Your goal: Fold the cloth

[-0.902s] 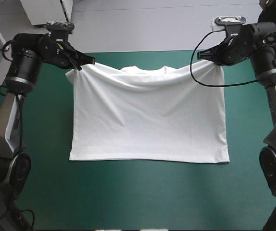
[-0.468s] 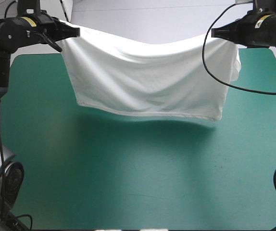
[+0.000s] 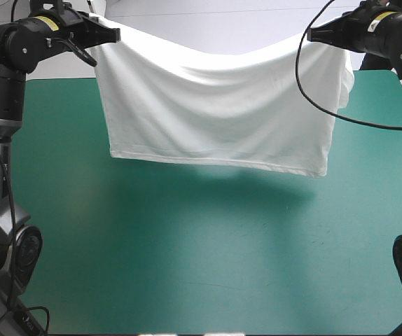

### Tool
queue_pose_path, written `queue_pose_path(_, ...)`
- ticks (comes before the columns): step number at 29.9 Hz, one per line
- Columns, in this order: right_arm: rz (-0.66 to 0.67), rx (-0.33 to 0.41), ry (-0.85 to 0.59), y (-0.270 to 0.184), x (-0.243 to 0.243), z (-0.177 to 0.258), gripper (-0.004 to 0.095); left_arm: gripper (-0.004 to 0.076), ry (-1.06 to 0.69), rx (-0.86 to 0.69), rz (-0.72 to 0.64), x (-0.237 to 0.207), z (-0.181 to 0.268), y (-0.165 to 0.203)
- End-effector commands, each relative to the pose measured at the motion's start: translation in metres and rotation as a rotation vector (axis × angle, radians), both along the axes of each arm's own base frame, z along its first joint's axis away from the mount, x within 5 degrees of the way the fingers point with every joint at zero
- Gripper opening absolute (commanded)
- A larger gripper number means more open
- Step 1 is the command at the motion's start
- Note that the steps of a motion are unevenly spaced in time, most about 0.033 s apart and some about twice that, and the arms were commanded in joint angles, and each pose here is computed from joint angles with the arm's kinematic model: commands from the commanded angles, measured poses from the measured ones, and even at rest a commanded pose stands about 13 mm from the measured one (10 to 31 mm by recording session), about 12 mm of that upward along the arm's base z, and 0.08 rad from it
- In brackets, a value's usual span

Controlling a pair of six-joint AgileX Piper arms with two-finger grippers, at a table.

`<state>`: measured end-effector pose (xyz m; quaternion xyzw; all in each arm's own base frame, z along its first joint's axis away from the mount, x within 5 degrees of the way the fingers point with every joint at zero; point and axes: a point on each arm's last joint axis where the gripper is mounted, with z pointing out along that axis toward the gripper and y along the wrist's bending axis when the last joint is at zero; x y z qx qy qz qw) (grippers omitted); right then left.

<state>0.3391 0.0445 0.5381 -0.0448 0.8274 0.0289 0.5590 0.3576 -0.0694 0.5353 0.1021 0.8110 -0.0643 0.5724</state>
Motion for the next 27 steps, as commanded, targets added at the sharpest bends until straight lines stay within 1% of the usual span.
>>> queue_pose_path(1,-0.028,-0.032,-0.203,-0.005,-0.001,0.024,-0.0017,-0.0022,-0.249,-0.048,0.012,-0.007,0.032,0.002)
queue_pose_path(7,-0.041,-0.051,-0.289,-0.004,0.018,0.02,-0.0016,-0.0022,-0.39,-0.081,0.021,0.014,0.032,-0.001)
queue_pose_path(10,-0.04,-0.051,-0.289,-0.003,0.023,0.018,-0.0017,-0.0022,-0.388,-0.073,0.021,0.023,0.025,-0.003)
queue_pose_path(12,-0.039,-0.049,-0.257,-0.003,0.027,0.012,-0.0017,-0.0022,-0.35,-0.061,0.019,0.031,0.016,-0.004)
queue_pose_path(14,-0.046,-0.043,-0.194,-0.002,0.032,0.002,-0.0017,-0.0022,-0.28,-0.046,0.016,0.039,0.004,-0.006)
queue_pose_path(17,-0.046,-0.038,-0.035,0.0,0.043,-0.022,-0.0017,-0.0022,-0.097,-0.03,0.015,0.053,-0.026,-0.009)
queue_pose_path(19,-0.035,-0.012,0.075,0.0,0.05,-0.039,-0.0017,-0.0022,0.012,-0.011,0.012,0.064,-0.047,-0.011)
queue_pose_path(21,-0.023,0.01,0.179,0.0,0.057,-0.058,-0.0017,-0.0022,0.121,0.009,0.01,0.072,-0.067,-0.013)
queue_pose_path(23,-0.023,-0.001,0.29,0.001,0.062,-0.082,-0.0017,-0.0022,0.229,0.011,0.02,0.079,-0.088,-0.014)
queue_pose_path(27,-0.012,0.011,0.457,0.004,0.066,-0.127,-0.0017,-0.0022,0.372,0.008,0.05,0.087,-0.124,-0.015)
